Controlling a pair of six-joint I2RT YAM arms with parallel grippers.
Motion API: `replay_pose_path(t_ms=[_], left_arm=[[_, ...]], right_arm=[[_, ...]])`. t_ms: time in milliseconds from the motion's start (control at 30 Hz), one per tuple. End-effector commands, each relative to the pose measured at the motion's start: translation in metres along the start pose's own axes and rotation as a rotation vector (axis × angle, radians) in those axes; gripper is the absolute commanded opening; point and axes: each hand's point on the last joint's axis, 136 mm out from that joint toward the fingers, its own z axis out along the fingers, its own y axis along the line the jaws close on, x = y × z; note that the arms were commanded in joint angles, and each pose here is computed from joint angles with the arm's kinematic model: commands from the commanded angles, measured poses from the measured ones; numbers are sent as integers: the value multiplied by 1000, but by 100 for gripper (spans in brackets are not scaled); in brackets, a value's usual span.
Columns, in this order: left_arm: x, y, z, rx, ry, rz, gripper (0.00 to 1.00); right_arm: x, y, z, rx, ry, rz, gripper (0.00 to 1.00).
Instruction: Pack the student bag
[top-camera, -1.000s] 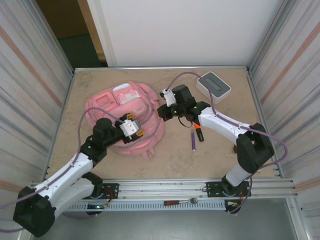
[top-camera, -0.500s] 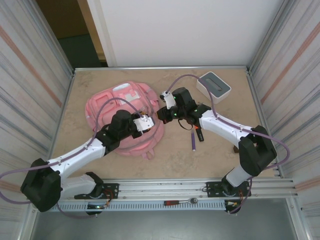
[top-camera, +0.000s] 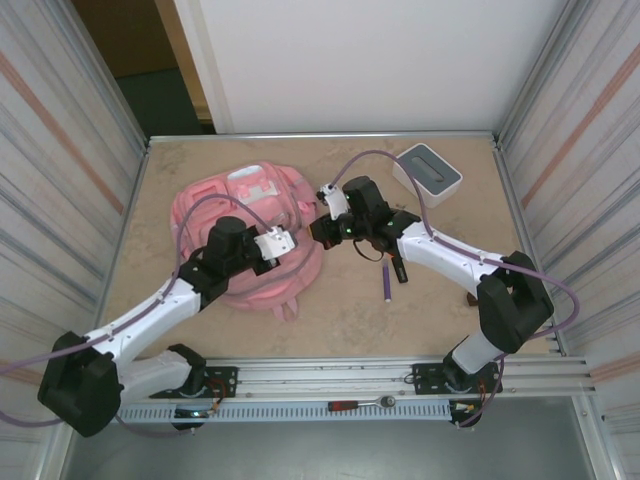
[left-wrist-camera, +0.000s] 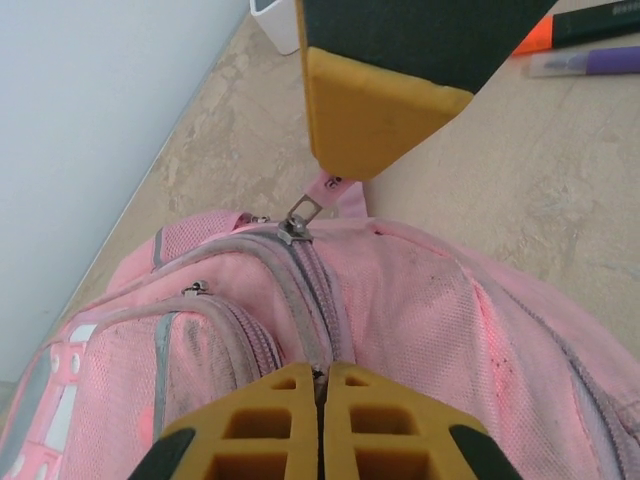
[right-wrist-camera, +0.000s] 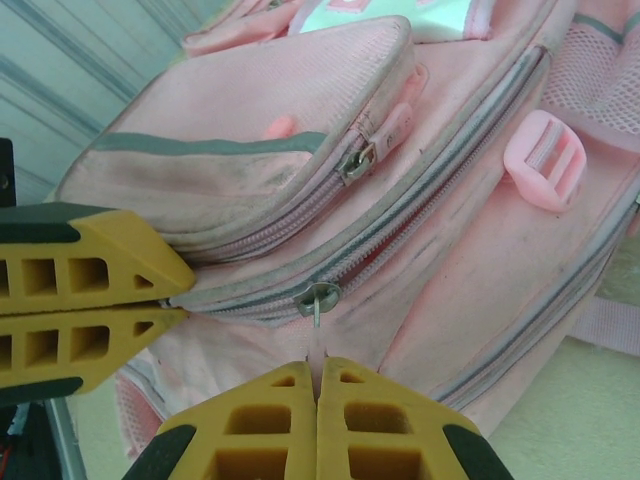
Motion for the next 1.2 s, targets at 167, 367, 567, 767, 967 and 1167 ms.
replay_pose_path(t_ms=[167,367,567,767,967,1167], left_arm=[[-9,11,-35,-36,-183,-50,0],[-15,2,-47,-5,-265,-42,0],[-17,-6,-48,32,-291,-39,0],[-20,-12,-47,69,-314,-42,0],[-17,-15,-44,79,-305,-41,0],[-17,-16,-44,85,-308,-37,0]], right_arm=[[-13,-37,-7,190,-14,-60,0],[-20,-70,10,310,8,-37,0],[-28,-89,31,349,31,-4,0],[-30,-106,55,362,46,47,0],[-32,-112,65,335,41,78,0],[-29,-119,75,333,52,87,0]])
